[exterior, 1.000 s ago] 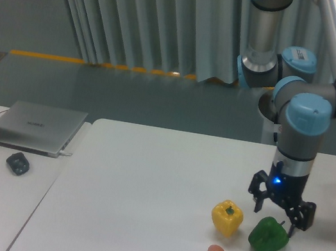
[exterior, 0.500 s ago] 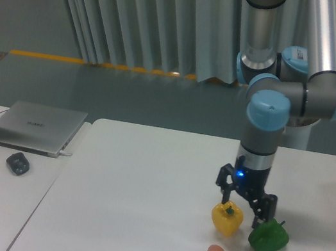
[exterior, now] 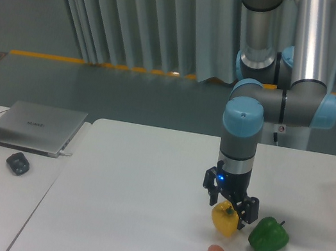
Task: Place the yellow pepper in a basket
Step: 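Close the gripper around the yellow pepper's stem end, then lift the yellow pepper and carry it toward the yellow basket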
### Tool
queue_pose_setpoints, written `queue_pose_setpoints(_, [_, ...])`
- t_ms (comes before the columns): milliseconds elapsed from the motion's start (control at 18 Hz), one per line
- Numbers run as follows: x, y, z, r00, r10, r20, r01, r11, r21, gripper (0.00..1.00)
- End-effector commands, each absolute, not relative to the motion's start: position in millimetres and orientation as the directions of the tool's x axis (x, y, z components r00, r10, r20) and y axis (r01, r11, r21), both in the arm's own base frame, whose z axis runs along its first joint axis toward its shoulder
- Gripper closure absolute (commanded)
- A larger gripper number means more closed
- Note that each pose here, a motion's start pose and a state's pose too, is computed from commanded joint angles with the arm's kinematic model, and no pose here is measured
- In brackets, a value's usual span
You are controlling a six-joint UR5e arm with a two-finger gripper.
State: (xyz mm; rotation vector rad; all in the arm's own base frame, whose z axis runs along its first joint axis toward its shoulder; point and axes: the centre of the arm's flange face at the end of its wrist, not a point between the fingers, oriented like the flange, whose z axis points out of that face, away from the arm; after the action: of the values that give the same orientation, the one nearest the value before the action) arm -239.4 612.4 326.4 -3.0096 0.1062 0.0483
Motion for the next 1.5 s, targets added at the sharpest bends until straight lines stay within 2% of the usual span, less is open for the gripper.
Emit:
queue_pose_setpoints(889, [-228.3, 610.8, 301.7, 0.997, -0.073, -0.017, -0.074, -0.994, -0.081, 0.00])
queue_pose_setpoints(944, [-228.5, 611.1, 302.4, 0.997, -0.071, -0.018, -0.072, -0.994, -0.082, 0.13])
queue_pose_setpoints(1000, [-228.3, 610.8, 301.7, 0.997, -0.073, -0.017, -0.074, -0.994, -0.081, 0.17])
queue_pose_setpoints(1056, [-228.3, 610.8, 301.7, 0.997, -0.073, -0.017, -0.074, -0.994, -0.081, 0.30])
queue_pose_setpoints(1167, [-228.4, 611.2, 302.4, 0.997, -0.073, -0.016, -0.074, -0.994, -0.083, 0.43])
queue_pose_setpoints(1278, [-228.9, 612.0, 305.5, 0.997, -0.071, -0.020, -0.073, -0.993, -0.088, 0.52])
queue_pose_setpoints(1444, [-234.2, 609.6, 318.0, 0.997, -0.072, -0.030, -0.075, -0.992, -0.102, 0.52])
queue_pose_setpoints(1500, [-237.4, 607.9, 335.1, 0.997, -0.067, -0.044, -0.072, -0.989, -0.126, 0.52])
